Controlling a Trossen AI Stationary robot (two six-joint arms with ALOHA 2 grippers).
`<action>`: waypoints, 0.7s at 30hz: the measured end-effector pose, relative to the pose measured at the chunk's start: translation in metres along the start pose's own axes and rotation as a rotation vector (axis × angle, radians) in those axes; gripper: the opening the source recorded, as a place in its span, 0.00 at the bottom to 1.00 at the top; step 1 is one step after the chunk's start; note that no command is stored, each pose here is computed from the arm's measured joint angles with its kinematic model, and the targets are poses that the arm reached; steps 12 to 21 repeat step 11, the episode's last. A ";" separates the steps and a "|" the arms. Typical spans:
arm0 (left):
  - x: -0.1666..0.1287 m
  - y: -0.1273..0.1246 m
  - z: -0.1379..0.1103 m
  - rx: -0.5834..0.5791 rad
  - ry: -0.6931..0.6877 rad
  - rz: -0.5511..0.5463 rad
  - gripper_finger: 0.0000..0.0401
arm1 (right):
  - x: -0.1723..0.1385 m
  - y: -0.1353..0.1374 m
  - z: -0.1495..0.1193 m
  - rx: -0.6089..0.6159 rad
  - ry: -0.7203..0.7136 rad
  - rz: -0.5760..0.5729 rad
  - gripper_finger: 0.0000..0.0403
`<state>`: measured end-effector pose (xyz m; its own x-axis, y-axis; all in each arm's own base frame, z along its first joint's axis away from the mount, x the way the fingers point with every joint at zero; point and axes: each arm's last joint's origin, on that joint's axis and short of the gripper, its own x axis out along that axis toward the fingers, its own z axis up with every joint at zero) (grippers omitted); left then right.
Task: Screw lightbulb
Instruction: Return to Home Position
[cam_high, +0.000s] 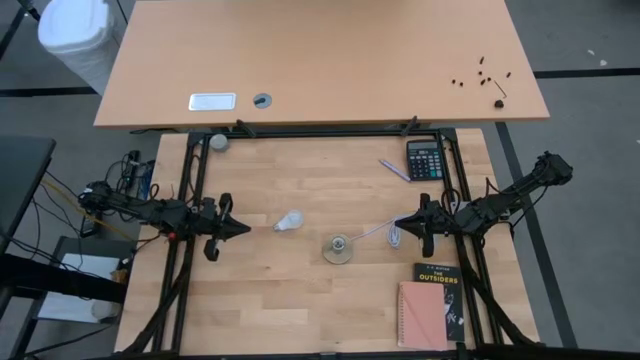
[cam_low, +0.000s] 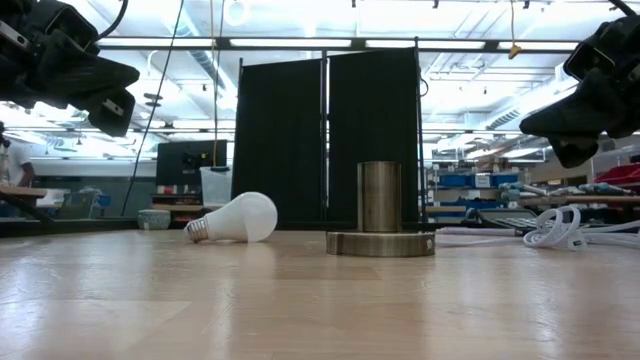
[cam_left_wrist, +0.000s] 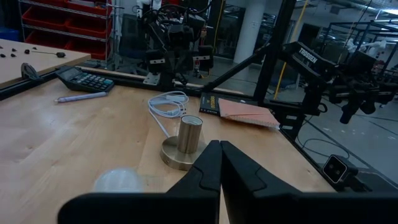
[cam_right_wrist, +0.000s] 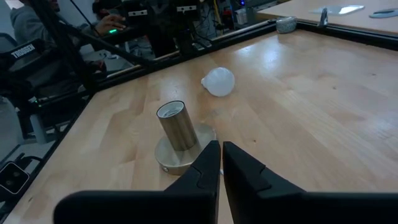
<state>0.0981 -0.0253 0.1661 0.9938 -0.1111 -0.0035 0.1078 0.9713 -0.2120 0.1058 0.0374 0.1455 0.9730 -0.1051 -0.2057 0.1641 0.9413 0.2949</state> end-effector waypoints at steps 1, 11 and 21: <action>0.000 0.000 0.000 0.000 0.000 0.000 0.03 | 0.000 0.000 0.000 0.000 0.000 0.000 0.07; 0.000 0.000 0.000 0.000 0.000 0.001 0.03 | 0.000 0.000 0.000 0.000 0.000 0.000 0.08; 0.000 0.000 0.000 0.000 0.000 0.001 0.03 | 0.000 0.000 0.000 0.000 0.000 0.000 0.08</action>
